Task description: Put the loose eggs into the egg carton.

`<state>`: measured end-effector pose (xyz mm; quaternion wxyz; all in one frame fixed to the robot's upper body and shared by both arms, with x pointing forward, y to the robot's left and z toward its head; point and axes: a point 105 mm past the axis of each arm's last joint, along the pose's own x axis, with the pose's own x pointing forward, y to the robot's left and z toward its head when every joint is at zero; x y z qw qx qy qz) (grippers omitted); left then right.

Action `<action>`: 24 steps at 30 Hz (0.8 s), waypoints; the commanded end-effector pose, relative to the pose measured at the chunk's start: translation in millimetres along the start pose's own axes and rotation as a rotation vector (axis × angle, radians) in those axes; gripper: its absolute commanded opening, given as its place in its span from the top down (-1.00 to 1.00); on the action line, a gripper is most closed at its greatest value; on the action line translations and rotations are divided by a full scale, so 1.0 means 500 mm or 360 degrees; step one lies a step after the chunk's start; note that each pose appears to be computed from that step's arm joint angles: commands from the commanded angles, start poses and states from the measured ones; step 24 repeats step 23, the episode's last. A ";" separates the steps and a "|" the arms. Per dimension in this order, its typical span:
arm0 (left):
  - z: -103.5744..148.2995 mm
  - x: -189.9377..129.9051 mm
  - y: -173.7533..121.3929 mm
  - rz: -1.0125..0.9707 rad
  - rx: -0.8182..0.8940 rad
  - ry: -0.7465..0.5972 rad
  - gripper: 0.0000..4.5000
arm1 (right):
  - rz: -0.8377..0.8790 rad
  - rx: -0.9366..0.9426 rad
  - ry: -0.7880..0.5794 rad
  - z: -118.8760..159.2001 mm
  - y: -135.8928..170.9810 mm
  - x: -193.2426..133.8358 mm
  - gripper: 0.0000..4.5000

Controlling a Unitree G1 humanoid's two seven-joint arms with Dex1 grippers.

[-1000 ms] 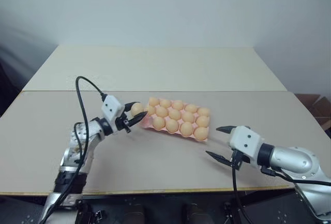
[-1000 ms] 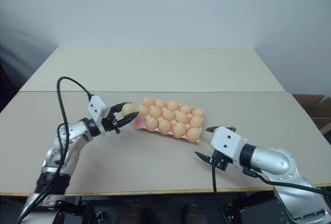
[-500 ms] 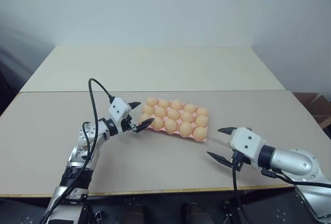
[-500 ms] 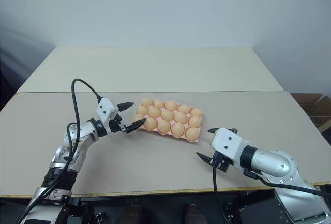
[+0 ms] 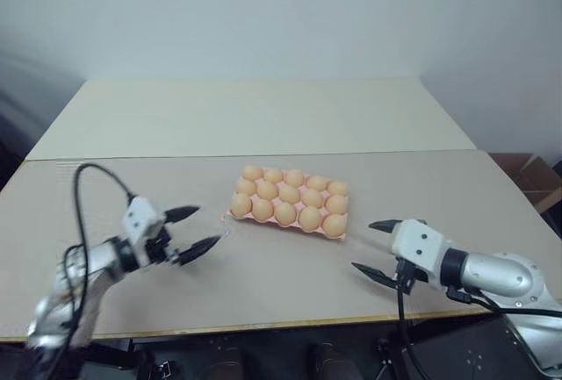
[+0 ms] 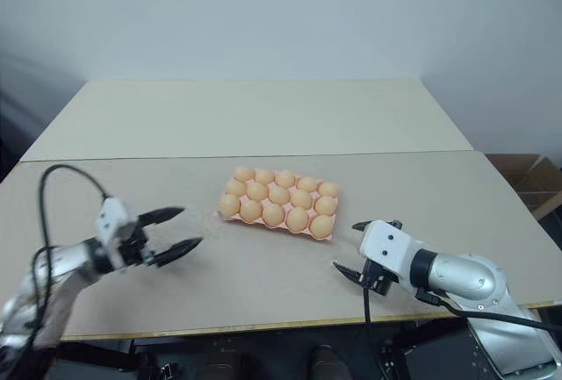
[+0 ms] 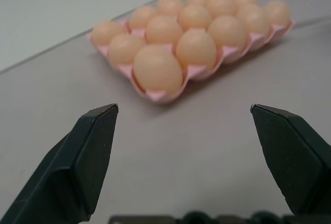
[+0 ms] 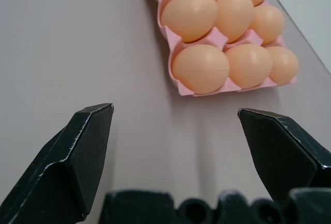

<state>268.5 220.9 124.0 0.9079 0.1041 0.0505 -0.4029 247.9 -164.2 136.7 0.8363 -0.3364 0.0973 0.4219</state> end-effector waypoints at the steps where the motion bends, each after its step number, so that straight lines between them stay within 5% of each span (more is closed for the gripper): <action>1: 0.024 -0.047 0.000 0.0039 0.0063 -0.0015 -0.99 | -0.0012 -0.0098 -0.0036 0.015 -0.027 -0.028 -1.00; 9: 0.043 -0.118 0.001 0.0156 0.0108 0.0074 -0.99 | 0.0106 -0.0131 -0.0018 -0.006 -0.049 -0.076 -1.00; 24: 0.080 -0.113 -0.020 0.0153 0.0107 -0.0007 -0.99 | 0.0128 -0.0155 -0.0022 -0.014 -0.066 -0.071 -1.00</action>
